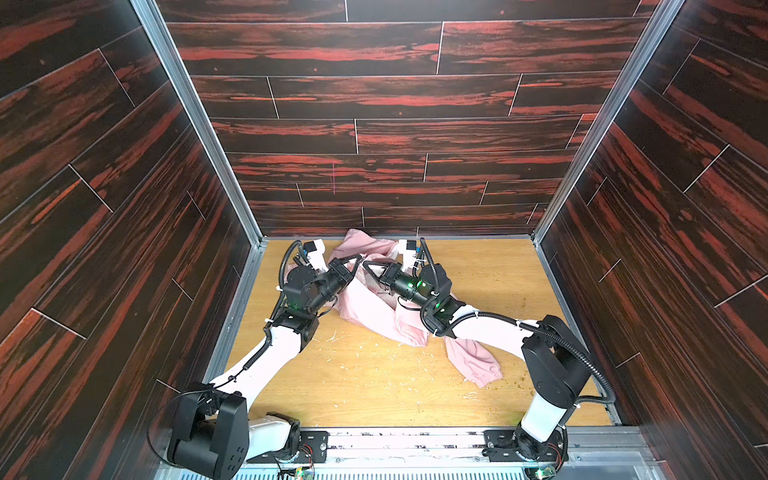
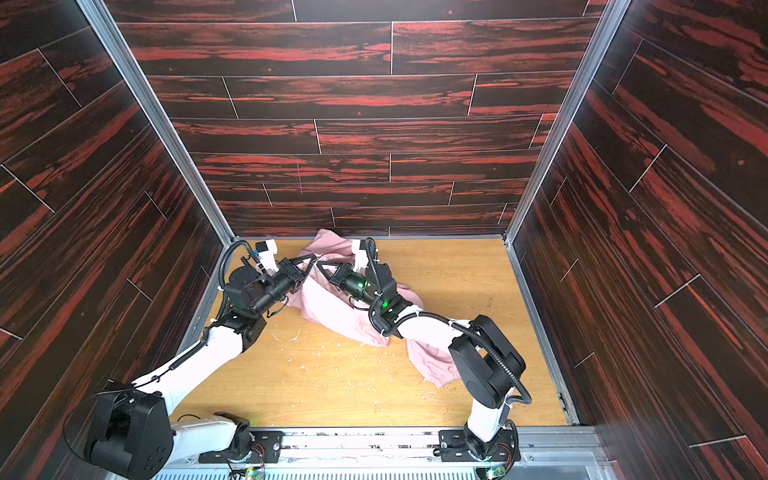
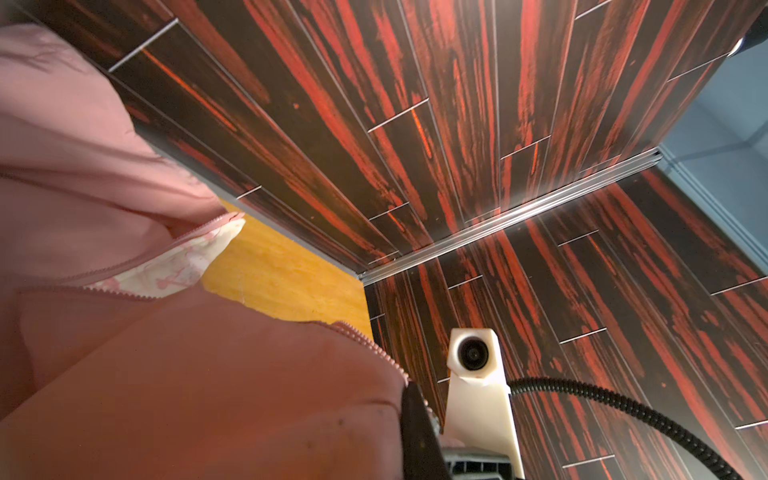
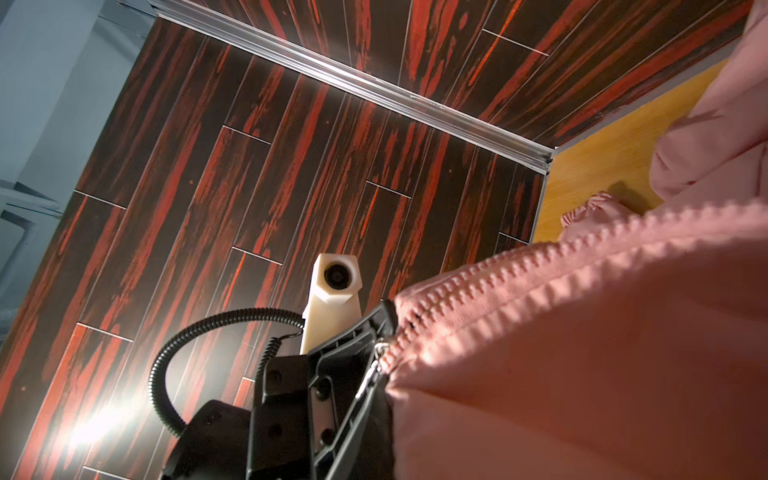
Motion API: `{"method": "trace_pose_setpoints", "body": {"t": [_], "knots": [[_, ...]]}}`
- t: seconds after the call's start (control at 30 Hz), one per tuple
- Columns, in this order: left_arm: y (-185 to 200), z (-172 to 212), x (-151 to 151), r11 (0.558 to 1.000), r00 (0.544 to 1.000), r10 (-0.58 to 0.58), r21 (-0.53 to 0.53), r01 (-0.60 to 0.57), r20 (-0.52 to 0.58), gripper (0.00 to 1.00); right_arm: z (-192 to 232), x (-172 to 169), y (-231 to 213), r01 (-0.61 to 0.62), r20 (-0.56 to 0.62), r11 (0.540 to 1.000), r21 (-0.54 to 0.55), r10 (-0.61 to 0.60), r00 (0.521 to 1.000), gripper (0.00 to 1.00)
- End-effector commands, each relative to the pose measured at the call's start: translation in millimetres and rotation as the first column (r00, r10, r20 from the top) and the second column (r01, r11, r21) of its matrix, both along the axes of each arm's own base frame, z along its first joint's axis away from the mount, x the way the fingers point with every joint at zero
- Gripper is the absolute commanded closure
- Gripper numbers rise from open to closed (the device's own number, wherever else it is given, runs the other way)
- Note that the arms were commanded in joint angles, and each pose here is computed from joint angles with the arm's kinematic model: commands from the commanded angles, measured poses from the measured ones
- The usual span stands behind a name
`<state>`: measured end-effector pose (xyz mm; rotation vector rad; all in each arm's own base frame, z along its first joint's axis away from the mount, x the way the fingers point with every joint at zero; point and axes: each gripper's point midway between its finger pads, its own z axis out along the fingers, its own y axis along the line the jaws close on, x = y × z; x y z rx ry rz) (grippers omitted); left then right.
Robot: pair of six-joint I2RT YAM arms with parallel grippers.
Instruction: Zip up the jacket
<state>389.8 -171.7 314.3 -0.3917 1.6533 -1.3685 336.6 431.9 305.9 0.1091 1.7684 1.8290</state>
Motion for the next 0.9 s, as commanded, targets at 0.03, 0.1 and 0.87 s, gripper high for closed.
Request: {"method": "trace_pose_setpoints", "body": {"t": [0.03, 0.1, 0.87], "knots": [[17, 81, 6, 0.989, 0.962, 0.110, -0.119, -0.083, 0.250, 1.00, -76, -140, 69, -0.536, -0.182, 0.832, -0.140, 0.511, 0.840, 1.00], [17, 82, 7, 0.990, 0.962, 0.106, -0.120, -0.078, 0.252, 1.00, -78, -140, 69, -0.536, -0.187, 0.832, -0.142, 0.509, 0.840, 1.00], [15, 24, -8, 0.997, 0.986, 0.070, -0.051, -0.063, 0.149, 1.00, -87, -116, -1, -0.503, -0.188, 0.852, -0.144, 0.476, 0.859, 0.68]]}}
